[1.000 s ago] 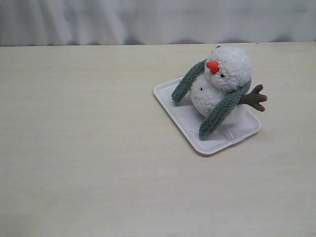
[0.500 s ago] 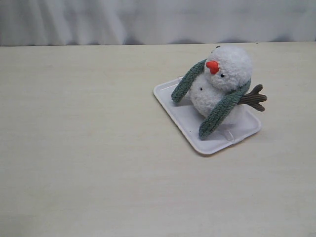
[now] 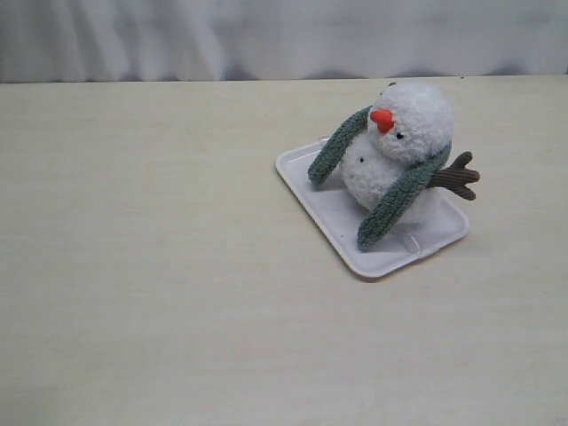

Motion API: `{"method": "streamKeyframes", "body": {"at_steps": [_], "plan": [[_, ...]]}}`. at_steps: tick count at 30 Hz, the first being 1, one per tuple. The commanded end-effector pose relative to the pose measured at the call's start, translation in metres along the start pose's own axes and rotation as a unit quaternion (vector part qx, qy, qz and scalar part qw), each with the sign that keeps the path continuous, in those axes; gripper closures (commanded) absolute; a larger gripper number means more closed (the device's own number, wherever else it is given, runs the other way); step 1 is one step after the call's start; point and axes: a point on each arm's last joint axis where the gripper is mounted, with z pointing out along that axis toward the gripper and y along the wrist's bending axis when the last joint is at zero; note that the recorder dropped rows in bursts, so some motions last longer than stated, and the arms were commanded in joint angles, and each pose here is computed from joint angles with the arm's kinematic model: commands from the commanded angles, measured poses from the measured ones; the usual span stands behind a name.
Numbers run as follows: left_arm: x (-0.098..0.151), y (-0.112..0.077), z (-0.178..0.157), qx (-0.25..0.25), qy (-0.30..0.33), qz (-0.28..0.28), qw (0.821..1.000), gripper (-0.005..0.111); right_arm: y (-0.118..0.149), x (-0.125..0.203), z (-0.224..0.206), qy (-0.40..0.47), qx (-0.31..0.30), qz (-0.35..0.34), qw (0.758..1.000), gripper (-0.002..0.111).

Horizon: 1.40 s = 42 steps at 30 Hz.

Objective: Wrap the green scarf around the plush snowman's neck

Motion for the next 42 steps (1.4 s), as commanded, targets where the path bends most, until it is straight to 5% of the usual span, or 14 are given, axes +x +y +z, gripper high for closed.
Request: {"method": "streamKeyframes", "body": {"at_steps": [1,9,15,42], "plan": [[0.000,0.000,0.000,-0.002,-0.005,-0.005,1.000,0.107,-0.001,0.030,0.009,0.040,0.010,-0.002,0.999,0.104],[0.001,0.000,0.000,-0.001,-0.001,-0.006,1.000,0.107,0.000,0.088,0.017,0.126,0.006,0.001,0.992,0.104],[0.000,0.000,0.000,-0.001,-0.002,-0.006,1.000,0.107,-0.005,0.088,0.017,0.130,0.024,-0.083,0.988,0.104],[0.000,0.000,0.000,-0.002,-0.003,-0.005,1.000,0.107,-0.009,0.089,0.016,0.133,0.075,-0.015,0.988,0.104]]}}
